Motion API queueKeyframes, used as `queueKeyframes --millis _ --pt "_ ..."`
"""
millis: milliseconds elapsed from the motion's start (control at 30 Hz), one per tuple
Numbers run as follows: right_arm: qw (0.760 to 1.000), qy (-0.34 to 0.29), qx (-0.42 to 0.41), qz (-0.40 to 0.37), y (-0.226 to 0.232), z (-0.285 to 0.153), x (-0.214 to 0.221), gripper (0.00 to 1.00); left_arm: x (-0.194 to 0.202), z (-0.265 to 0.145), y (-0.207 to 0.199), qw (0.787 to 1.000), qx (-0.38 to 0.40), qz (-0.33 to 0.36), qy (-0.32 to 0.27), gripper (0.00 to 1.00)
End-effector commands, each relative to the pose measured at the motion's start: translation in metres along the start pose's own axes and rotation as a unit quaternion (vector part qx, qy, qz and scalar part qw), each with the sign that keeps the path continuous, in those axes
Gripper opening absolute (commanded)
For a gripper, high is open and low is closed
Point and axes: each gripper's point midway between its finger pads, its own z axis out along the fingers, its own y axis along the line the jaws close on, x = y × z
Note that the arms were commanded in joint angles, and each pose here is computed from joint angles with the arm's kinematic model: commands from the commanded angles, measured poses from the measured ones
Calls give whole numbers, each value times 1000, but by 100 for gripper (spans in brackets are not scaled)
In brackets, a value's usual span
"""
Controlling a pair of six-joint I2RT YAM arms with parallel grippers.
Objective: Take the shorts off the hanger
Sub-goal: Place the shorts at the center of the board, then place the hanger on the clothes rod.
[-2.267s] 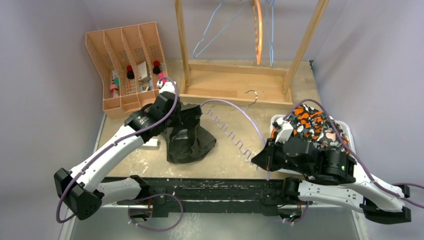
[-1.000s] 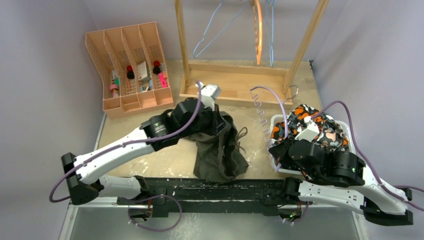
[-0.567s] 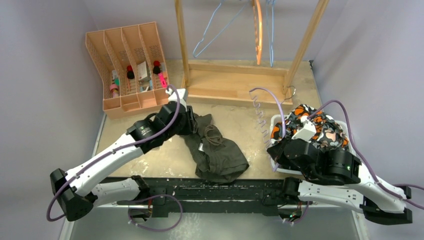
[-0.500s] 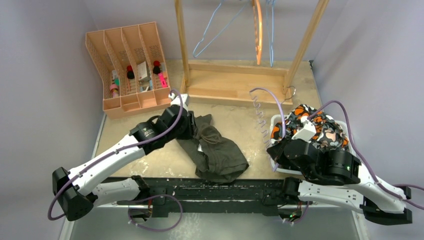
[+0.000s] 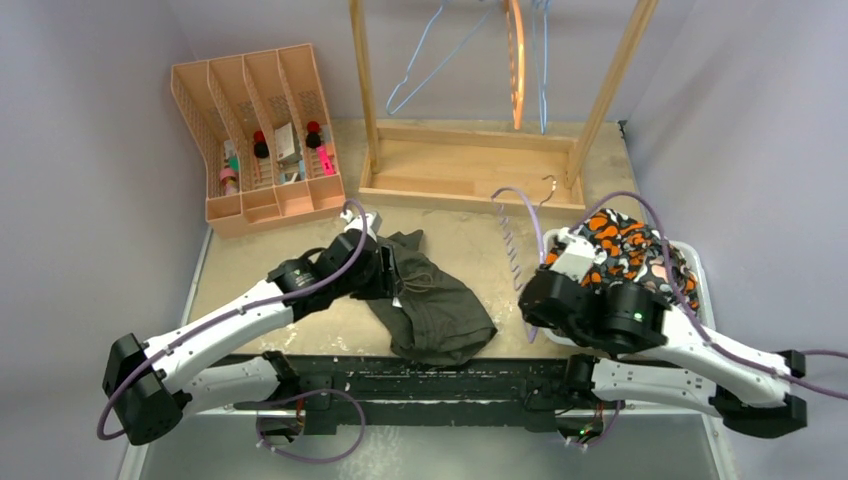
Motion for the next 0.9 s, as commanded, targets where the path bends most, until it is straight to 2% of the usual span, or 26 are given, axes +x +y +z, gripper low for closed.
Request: queueKeyframes --millis 0,133,200,267,333,433,500,667,867 --pt "999 -33 19 -2 7 5 -15 0 7 11 -23 999 46 -24 -1 56" --pt "998 -42 -15 33 12 -6 -24 0 14 16 -38 998 61 -33 -9 55" --pt "997 -58 -44 34 18 -13 -34 0 16 18 -46 997 71 -35 -12 55" --pt "997 -64 -37 35 16 -16 -39 0 16 18 -57 996 85 -32 -12 56" --pt "996 -67 -52 10 35 -16 -45 0 11 15 -71 994 101 -28 -17 55" --pt "998 -68 -8 -6 39 -6 -47 0 -6 3 -99 989 140 -42 -38 56" --pt "997 -72 20 10 32 -2 -48 0 -19 -9 -121 981 179 -56 -57 56" --pt "995 -86 24 49 13 5 -64 0 -33 -29 -162 959 260 -86 -78 55" --pt "996 -74 -44 -27 44 38 -91 0 -32 -33 -187 948 298 -83 -71 56"
